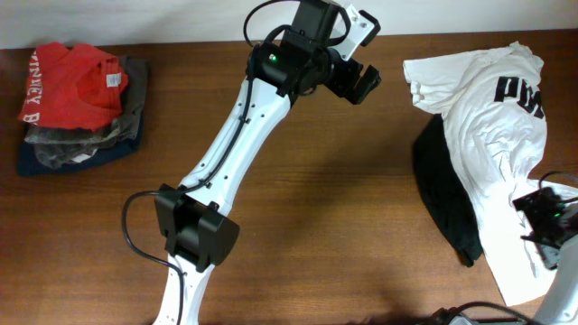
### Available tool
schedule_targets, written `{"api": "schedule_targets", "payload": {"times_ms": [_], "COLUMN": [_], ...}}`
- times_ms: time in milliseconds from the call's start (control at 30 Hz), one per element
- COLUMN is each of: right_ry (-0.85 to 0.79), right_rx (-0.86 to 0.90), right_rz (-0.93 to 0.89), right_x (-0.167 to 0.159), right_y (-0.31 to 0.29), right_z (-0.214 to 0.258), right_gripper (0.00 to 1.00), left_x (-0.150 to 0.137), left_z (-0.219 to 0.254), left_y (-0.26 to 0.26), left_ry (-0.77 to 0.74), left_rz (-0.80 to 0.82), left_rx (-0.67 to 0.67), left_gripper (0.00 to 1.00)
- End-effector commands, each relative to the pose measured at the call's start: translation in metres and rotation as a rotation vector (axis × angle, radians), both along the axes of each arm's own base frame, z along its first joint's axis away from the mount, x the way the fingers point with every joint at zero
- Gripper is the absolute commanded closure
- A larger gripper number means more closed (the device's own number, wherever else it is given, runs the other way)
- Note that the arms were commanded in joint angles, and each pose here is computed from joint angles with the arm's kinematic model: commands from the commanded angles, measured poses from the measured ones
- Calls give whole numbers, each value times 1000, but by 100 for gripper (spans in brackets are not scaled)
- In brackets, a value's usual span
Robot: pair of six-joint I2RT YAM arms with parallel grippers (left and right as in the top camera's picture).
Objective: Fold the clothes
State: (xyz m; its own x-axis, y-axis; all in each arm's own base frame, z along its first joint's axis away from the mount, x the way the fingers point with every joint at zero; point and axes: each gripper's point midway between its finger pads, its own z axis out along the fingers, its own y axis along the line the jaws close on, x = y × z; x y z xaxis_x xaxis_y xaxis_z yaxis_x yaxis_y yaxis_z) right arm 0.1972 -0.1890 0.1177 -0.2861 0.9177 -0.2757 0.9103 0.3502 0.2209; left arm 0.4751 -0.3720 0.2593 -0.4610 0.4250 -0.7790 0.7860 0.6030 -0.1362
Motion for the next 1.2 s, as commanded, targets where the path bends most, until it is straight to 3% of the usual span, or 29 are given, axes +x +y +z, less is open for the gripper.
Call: {"api": "schedule_targets", "payload": {"times_ms": [0, 500, 767, 1167], "right_ry": [20, 58, 138, 172], "right_rx": [57, 70, 34, -25], "right_rz": [-34, -56, -215, -275], "right_x": [-7, -27, -49, -60], "right_y": [9, 25, 17, 8], "right_z": [-24, -89, -96, -102], "right_gripper": [11, 32, 33, 33], "left_x": [-3, -6, -12, -14], "left_z": [-5, -12, -15, -41], "left_y": [-2, -1, -7, -13], "left_ry": [1, 27, 33, 79], "left_rz": [-12, -14, -27, -39], "left_rx": [20, 36, 41, 71], "left_gripper": [1, 1, 1, 1]}}
